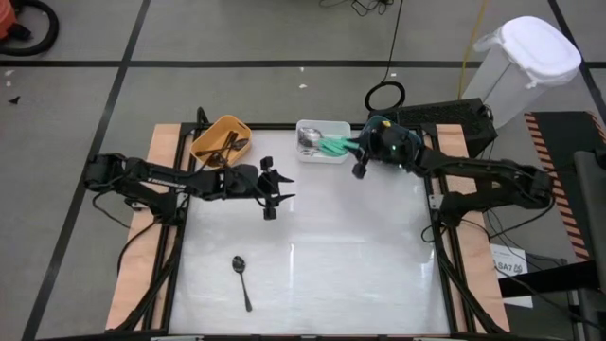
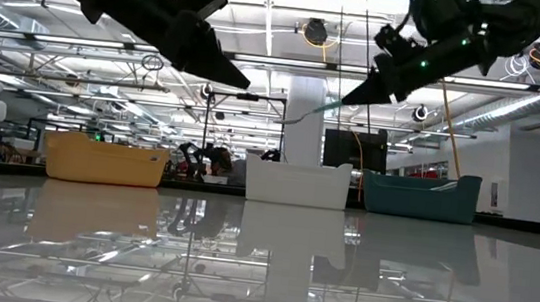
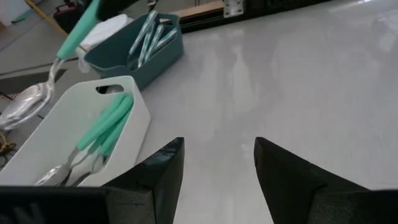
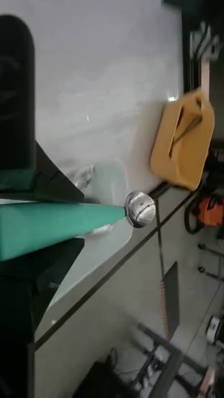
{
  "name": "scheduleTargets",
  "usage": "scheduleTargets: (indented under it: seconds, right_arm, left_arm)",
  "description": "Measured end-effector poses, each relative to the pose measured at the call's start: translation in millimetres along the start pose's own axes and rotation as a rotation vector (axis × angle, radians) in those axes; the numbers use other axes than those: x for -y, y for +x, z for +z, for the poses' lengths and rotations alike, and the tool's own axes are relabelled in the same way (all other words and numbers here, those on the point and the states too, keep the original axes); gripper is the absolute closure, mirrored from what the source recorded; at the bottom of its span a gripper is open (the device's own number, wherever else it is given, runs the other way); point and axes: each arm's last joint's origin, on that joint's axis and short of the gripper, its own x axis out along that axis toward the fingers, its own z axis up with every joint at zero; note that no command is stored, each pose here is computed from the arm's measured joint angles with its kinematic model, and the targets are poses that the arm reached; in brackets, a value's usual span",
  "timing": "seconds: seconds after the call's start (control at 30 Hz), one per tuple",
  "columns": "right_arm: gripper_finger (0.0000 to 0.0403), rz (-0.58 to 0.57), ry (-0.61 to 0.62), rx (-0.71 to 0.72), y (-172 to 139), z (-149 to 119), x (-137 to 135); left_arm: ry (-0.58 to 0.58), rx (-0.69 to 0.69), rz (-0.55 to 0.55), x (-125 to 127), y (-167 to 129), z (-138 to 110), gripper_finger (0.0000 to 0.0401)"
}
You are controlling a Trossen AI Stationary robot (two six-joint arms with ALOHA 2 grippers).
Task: Sort silverware by color (type)
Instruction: Put the blue spoon into the white bin
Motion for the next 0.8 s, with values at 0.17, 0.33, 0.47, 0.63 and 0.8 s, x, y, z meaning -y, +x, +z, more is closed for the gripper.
scheduleTargets:
  seconds: [0.17, 0.33, 0.47, 0.63, 0.8]
  right_arm:
    - [0.0326, -0.023, 0.054, -0.004, 11, -8, 21]
    - [0.0326, -0.018, 0.08, -0.042, 28, -21, 32]
    - [0.0325, -0.027, 0.088, -0.075, 41, -26, 37]
    - [0.0325, -0.03, 0.072, -0.108, 56, -29, 42]
    - [0.0323, -0.024, 0.045, -0.138, 69, -32, 45]
  left_arm:
    - [-0.001, -0.01, 0.022, -7, 1, -2, 0.0206]
    - [-0.011, -0.023, 0.036, -12, 1, -4, 0.0206]
    - [-0.016, -0.04, 0.033, -12, 1, -6, 0.0206]
    - [-0.037, -0.065, 0.027, -11, 1, -9, 0.0206]
    - [-0.054, -0.093, 0.02, -10, 3, -12, 0.0206]
